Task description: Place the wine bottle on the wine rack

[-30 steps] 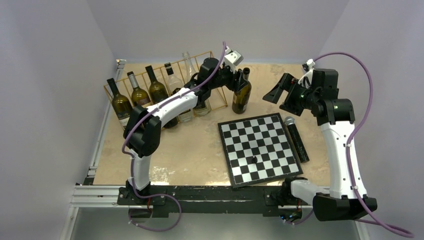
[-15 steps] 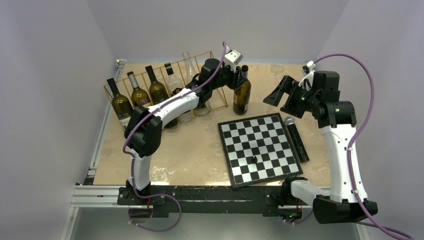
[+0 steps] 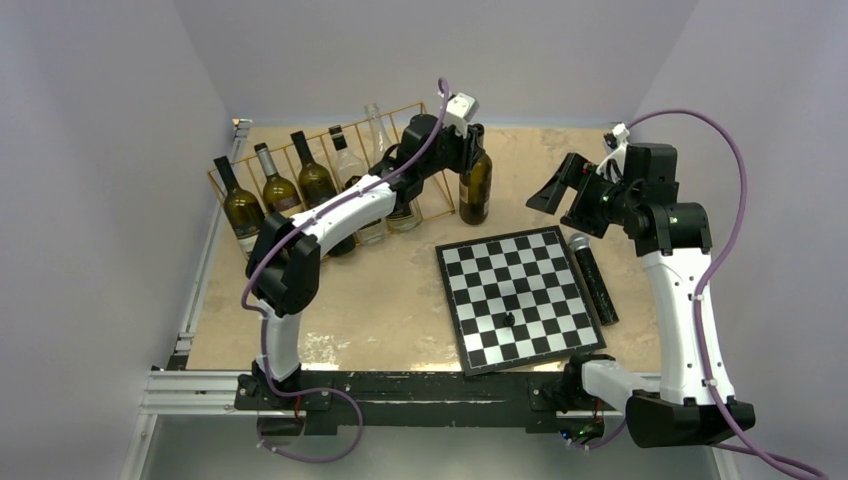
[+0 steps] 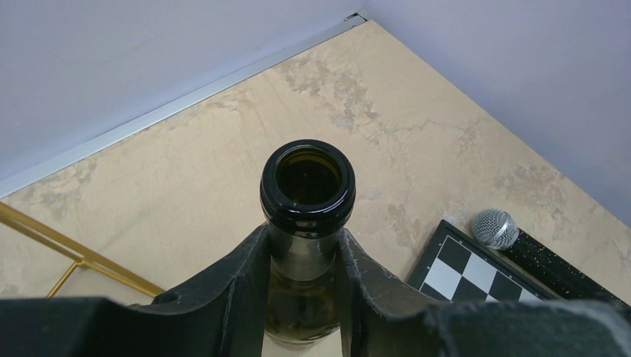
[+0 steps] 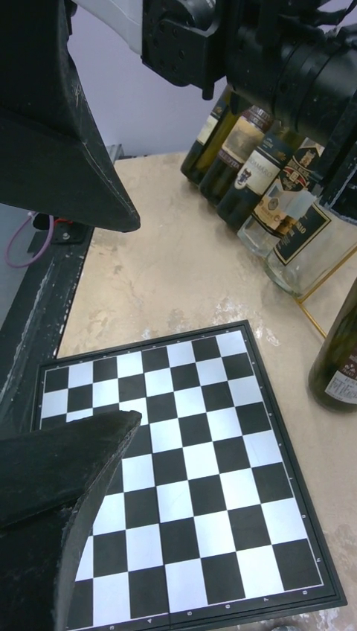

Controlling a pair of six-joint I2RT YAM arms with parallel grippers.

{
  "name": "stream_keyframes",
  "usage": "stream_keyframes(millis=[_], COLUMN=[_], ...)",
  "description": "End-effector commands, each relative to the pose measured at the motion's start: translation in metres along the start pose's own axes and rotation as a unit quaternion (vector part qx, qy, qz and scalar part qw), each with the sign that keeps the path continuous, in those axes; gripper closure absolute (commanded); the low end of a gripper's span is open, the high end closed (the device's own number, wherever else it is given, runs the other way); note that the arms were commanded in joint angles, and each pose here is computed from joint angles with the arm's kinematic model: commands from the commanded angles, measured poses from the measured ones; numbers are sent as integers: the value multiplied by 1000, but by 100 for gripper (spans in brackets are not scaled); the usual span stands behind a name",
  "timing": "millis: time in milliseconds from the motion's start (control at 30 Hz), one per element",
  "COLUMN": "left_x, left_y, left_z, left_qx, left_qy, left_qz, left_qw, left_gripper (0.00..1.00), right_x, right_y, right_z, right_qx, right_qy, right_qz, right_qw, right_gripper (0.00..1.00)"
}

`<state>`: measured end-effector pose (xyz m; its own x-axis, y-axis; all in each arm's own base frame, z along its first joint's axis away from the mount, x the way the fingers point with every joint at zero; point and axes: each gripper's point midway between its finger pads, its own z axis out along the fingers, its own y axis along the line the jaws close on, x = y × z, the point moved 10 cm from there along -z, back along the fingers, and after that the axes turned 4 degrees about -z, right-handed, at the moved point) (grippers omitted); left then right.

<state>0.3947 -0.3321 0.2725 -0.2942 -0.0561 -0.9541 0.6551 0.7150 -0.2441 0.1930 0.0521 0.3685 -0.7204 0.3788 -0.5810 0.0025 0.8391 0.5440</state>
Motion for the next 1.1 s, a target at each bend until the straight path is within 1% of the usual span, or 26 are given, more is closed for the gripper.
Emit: stream_keyframes(millis=[0, 200, 400, 567, 800, 1067], left_x=[-84, -96, -102, -104, -104, -97], left_y=[-19, -18, -8, 4, 25, 49], left_z=[-35, -49, -62, -69, -74, -76], left_qx=[-7, -25, -82, -112, -142, -137], left_qy=[-121, -134, -165, -171, -165, -143], left_qz=[-10, -22, -31, -39, -50, -75], left_qw=[993, 990, 982, 978, 975, 977], left_gripper=[100, 100, 100, 100, 100, 100], right_x=[-1, 0, 0, 1, 2, 3], right_y=[-1, -1, -2, -3, -4, -5], right_z=[-2, 0, 1, 3, 4, 4], right_qx=[1, 0, -1, 0, 2, 4], right_qy=[-14, -12, -12, -10, -9, -9], right_qz=[-8, -8, -6, -5, -4, -5], right_qw=[1000, 1000, 1000, 1000, 1000, 1000], right_gripper=[5, 5, 5, 5, 5, 5])
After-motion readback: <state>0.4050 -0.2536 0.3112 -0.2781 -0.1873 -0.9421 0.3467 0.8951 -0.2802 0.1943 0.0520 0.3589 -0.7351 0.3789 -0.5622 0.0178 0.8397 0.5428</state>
